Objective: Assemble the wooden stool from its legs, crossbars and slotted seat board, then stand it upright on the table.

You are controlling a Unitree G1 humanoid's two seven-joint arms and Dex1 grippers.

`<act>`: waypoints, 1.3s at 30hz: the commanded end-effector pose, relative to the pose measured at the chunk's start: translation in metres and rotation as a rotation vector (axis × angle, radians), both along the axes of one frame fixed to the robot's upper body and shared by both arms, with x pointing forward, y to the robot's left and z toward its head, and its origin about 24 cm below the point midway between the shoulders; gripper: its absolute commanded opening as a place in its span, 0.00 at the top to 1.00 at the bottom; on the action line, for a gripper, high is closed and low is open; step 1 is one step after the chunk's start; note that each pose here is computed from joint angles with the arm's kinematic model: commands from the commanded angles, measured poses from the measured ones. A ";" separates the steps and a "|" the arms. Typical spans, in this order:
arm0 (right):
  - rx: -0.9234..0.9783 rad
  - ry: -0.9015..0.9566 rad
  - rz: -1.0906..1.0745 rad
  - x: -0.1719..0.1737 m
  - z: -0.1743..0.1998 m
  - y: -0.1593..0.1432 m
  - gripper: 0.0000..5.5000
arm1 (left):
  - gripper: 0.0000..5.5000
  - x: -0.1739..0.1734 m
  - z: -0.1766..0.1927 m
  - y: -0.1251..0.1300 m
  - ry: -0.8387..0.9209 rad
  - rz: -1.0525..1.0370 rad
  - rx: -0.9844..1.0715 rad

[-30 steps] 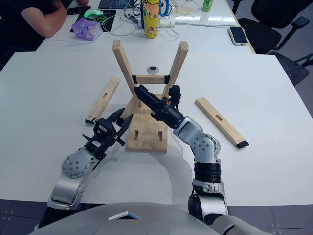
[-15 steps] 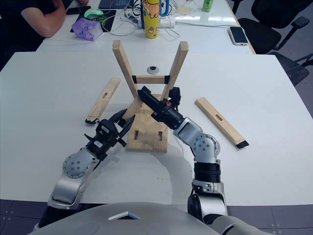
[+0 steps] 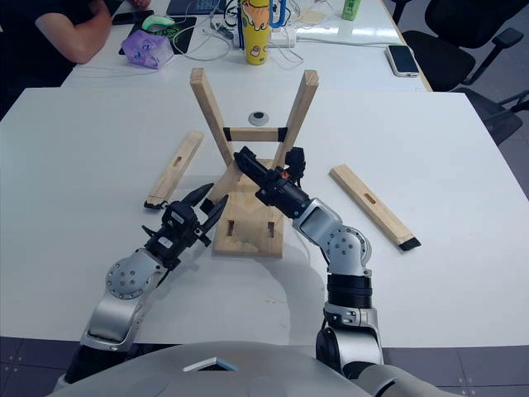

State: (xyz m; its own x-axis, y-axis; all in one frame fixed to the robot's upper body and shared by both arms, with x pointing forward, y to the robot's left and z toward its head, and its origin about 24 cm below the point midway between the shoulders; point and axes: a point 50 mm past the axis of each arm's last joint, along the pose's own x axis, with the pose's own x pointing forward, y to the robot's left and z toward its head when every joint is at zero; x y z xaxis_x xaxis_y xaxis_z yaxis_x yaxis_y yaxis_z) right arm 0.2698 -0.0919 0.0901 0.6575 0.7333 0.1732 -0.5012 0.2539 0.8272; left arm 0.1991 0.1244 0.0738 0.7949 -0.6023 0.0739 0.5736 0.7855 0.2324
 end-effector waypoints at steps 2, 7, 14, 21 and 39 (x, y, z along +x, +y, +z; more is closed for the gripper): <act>-0.062 0.018 -0.028 -0.002 -0.009 -0.015 0.92 | 0.49 -0.006 0.006 -0.001 0.006 -0.057 -0.050; -0.103 0.023 -0.020 -0.015 -0.004 -0.048 0.92 | 0.36 -0.008 0.007 0.001 0.013 -0.035 -0.079; -0.398 -0.034 -0.032 -0.019 0.027 -0.127 0.92 | 0.24 -0.016 0.001 0.007 0.030 0.080 -0.104; -0.665 -0.215 -0.098 0.010 0.061 -0.186 0.92 | 0.24 -0.016 -0.006 0.008 0.038 0.149 -0.104; -0.836 -0.297 -0.218 0.011 0.030 -0.234 0.92 | 0.24 -0.009 -0.012 0.020 0.048 0.180 -0.075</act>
State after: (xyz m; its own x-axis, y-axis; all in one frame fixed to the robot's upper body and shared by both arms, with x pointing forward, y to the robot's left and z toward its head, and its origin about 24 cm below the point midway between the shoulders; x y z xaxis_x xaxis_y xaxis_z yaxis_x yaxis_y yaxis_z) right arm 0.2790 -0.3274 0.1218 0.8064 0.5587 -0.1936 -0.5270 0.8276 0.1932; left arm 0.1884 0.1430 0.0623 0.8961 -0.4367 0.0799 0.4240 0.8952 0.1374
